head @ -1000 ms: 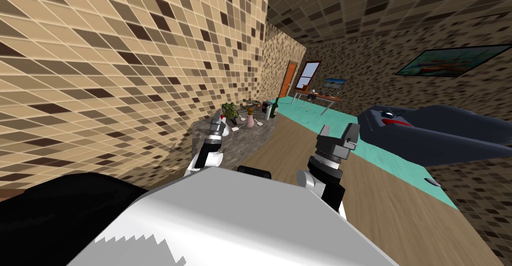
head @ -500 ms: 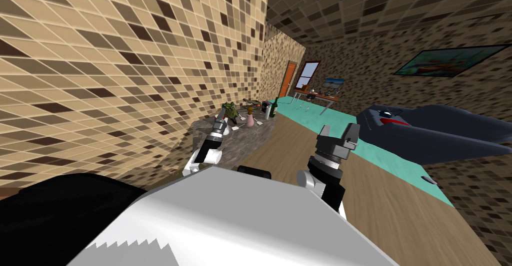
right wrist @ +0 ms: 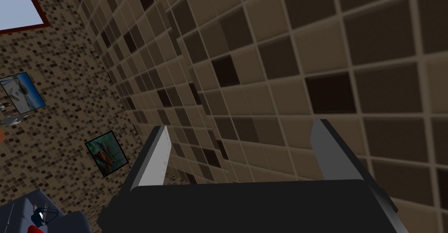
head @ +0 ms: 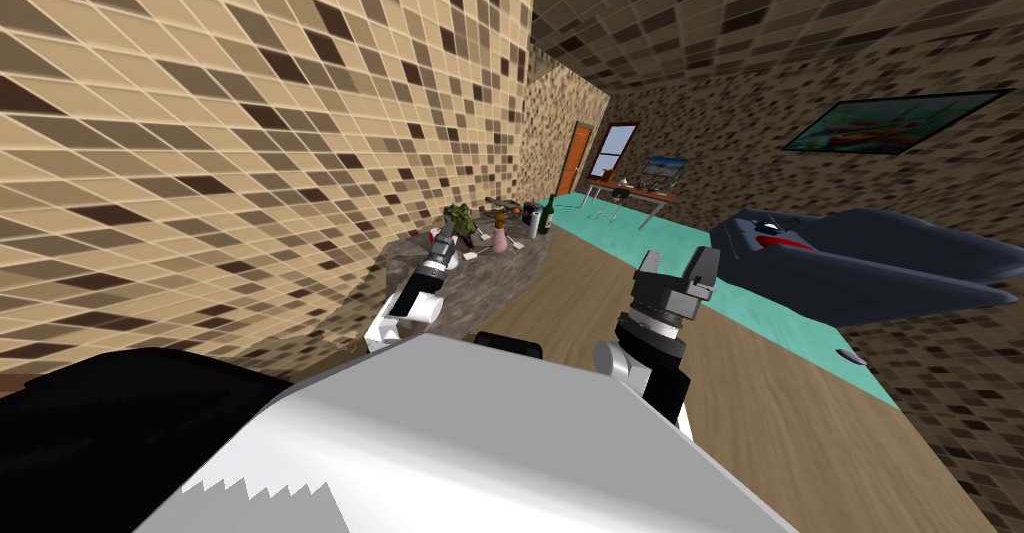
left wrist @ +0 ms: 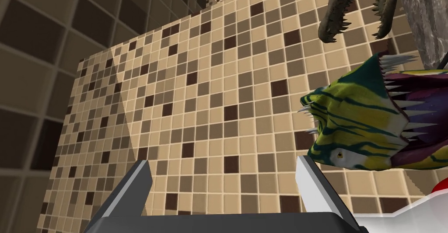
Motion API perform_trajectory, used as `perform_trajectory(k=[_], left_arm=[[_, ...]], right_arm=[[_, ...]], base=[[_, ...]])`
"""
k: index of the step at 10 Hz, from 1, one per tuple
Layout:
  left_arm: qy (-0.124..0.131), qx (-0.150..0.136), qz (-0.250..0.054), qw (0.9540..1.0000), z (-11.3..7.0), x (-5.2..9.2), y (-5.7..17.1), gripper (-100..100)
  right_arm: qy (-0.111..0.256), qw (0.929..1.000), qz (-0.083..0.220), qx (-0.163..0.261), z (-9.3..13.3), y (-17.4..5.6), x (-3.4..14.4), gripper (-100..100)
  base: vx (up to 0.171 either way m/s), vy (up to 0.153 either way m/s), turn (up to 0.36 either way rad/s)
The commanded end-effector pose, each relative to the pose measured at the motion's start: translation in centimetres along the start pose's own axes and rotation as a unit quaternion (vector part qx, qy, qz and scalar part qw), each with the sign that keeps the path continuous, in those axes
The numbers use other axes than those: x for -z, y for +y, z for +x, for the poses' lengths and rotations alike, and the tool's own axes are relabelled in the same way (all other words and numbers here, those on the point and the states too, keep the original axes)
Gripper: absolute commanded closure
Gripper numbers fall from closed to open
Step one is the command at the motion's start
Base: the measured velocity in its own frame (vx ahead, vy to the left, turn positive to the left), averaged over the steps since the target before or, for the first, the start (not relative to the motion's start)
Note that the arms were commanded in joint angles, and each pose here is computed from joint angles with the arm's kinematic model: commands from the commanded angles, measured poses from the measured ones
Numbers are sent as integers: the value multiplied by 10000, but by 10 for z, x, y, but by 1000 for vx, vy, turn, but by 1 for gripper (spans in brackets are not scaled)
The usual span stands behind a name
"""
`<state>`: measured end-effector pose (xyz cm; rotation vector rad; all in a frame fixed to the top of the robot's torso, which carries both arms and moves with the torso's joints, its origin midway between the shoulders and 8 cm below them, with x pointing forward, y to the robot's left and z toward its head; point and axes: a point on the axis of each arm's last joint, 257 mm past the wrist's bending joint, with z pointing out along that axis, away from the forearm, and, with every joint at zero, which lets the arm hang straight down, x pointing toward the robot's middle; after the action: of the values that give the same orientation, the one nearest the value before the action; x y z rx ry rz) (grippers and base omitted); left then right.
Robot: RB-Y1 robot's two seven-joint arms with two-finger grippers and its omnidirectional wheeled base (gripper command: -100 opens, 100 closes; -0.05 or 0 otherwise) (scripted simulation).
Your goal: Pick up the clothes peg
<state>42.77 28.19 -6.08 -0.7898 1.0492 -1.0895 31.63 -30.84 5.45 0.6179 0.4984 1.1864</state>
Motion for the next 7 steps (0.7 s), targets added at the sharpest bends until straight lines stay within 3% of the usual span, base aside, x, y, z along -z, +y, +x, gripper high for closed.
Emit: perform_trajectory(k=[1, 7], left_arm=[[43, -36, -190, 9998, 2, -2, 10, -100], [229, -189, -820, 9962, 5, -17, 39, -100]], right_arm=[[0, 10000, 0, 0, 0, 0, 0, 0], [0, 10000, 0, 0, 0, 0, 0, 0]], base=[[-22, -6, -11], [-21, -8, -14]])
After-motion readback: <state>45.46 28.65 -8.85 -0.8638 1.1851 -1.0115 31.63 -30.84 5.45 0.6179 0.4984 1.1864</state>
